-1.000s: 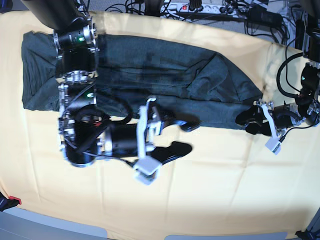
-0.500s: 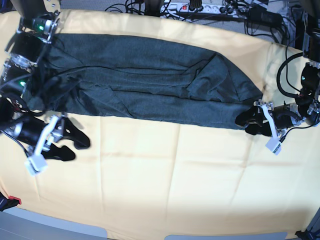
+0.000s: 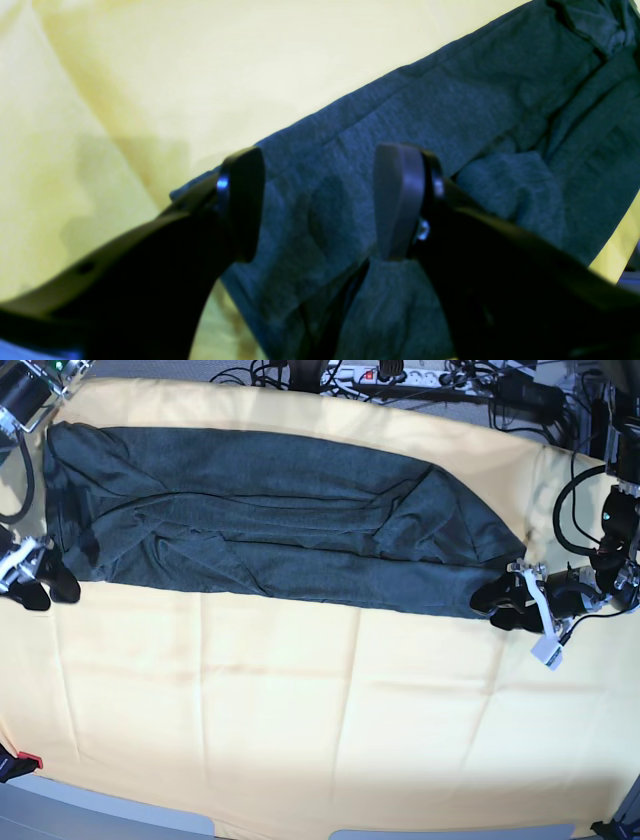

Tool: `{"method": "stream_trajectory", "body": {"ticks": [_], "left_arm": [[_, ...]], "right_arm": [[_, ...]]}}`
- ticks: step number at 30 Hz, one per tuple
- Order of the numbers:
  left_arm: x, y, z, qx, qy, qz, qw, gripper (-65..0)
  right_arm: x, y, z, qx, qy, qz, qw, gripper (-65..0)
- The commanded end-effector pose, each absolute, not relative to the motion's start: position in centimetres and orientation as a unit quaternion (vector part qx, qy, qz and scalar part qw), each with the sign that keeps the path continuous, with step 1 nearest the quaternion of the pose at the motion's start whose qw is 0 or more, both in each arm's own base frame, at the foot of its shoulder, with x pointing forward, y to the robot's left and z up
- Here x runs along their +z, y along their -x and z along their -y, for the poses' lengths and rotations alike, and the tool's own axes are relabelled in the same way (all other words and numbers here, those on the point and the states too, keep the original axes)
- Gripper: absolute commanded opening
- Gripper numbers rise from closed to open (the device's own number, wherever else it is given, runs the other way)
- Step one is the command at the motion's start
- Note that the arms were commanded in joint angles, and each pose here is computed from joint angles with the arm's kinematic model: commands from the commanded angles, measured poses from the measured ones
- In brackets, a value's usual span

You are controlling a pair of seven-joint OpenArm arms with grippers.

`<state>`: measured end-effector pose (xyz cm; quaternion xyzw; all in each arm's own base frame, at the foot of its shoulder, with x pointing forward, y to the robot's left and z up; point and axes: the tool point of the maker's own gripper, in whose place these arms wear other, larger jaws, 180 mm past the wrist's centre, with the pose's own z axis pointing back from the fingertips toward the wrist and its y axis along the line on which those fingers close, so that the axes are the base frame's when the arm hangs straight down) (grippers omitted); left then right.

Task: Fold the T-shirt properly
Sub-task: 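Open the right gripper and pull it back to the shirt's end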

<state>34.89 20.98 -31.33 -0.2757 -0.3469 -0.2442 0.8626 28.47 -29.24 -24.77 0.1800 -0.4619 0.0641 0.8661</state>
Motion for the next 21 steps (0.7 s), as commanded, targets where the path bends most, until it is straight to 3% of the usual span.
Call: {"method": "stream_trajectory", "body": {"ticks": [1, 8, 14, 19, 21], "left_arm": [[-29.3, -35.9, -21.4, -0.246, 0.275, 0.374, 0.851, -29.0], [-29.2, -36.0, -21.4, -0.246, 0.275, 0.376, 0.85, -29.0], [-29.2, -36.0, -21.4, -0.246, 0.275, 0.376, 0.85, -29.0], [-29.2, -36.0, -21.4, -0.246, 0.275, 0.376, 0.85, -29.0], [-29.2, -36.0, -21.4, -0.247, 0.275, 0.376, 0.85, -29.0]], "right_arm": [[-23.2, -28.6, 30.0, 0.064, -0.171, 0.484, 0.856, -23.5], [-24.6, -26.8, 32.4, 0.036, -0.134, 0.463, 0.876, -23.7], [-25.3, -26.6, 33.6, 0.037, -0.093, 0.456, 0.884, -53.7], [-25.4, -26.5, 34.7, 0.038, -0.065, 0.446, 0.892, -51.4], [-25.5, -26.5, 35.7, 0.033, -0.038, 0.443, 0.895, -56.2]]}}
